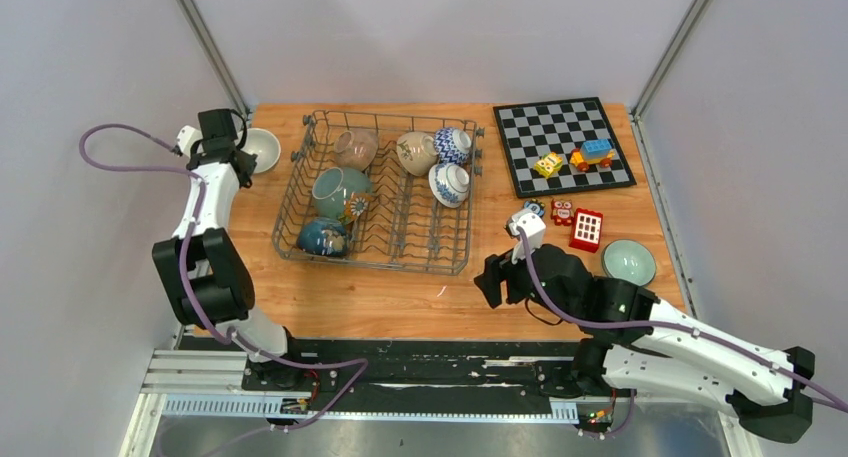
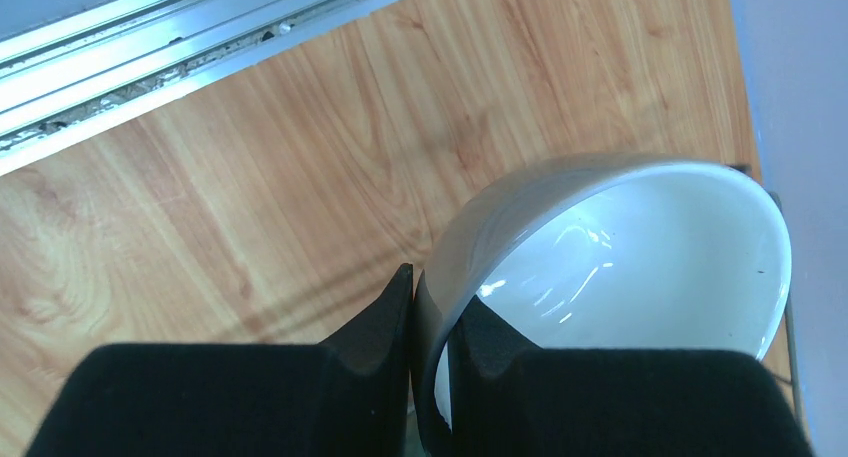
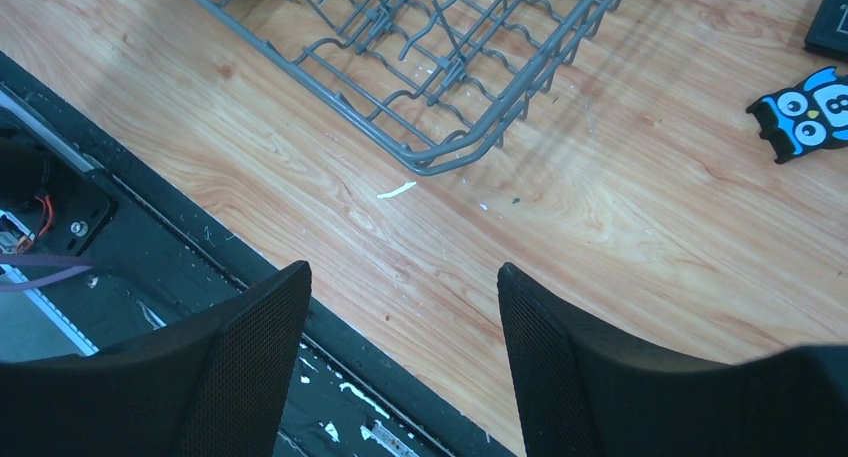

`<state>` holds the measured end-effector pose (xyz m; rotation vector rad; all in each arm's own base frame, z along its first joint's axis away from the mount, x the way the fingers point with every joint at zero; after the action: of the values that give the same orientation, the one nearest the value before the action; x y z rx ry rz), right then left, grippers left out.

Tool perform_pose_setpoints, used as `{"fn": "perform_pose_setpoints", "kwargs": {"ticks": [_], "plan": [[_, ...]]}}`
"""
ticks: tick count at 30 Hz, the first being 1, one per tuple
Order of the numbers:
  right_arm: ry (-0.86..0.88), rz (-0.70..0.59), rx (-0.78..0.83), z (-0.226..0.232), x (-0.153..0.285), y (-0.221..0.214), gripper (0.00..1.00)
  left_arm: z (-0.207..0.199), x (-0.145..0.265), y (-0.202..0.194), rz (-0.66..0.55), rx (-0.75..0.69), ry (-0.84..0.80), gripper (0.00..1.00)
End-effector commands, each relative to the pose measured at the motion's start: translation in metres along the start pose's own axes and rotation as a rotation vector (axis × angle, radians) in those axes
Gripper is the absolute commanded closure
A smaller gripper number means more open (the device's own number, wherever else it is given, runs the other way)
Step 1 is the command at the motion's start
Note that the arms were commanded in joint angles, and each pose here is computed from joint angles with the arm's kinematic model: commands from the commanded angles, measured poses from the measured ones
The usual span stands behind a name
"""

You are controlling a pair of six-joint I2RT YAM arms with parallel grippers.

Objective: Unload the bowls from the dish rack
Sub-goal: Place the bowl at the center of the board.

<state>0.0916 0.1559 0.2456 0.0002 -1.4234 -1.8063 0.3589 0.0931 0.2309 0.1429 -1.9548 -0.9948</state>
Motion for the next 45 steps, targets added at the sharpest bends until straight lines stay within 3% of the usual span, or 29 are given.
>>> {"fn": "perform_pose_setpoints", "kwargs": {"ticks": [1, 18, 35, 38, 42, 45], "plan": [[-0.029, -0.069, 0.009, -0.005, 0.004, 0.008, 0.28, -0.018, -0.017, 0.028, -0.044, 0.131, -0.037, 1.00], [-0.047, -0.093, -0.003, -0.004, 0.003, 0.014, 0.28, -0.020, -0.098, 0.005, 0.042, 0.117, 0.097, 1.00], [-0.078, -0.099, 0.001, -0.002, -0.001, 0.019, 0.28, -0.002, -0.124, -0.025, 0.105, 0.087, 0.182, 1.00], [-0.078, -0.097, -0.001, -0.002, -0.001, 0.018, 0.28, 0.001, -0.126, -0.031, 0.121, 0.082, 0.192, 0.95], [-0.085, -0.095, -0.004, -0.004, 0.000, 0.017, 0.28, 0.004, -0.128, -0.036, 0.134, 0.075, 0.195, 0.77], [-0.090, -0.098, -0.003, -0.005, 0.002, 0.017, 0.28, 0.006, -0.128, -0.039, 0.142, 0.068, 0.198, 0.70]]}}
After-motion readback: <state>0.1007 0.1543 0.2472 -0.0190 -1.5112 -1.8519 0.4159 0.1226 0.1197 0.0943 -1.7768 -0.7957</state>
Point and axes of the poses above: each gripper's point midway between its finger pads, its own x axis back along the fingers, its own z axis along the line the jaws close on, y = z × x, the point moved 9 cm from there along x, back along the fingers, and after that the axes turned 12 degrees about -x, right-handed, at the moved point
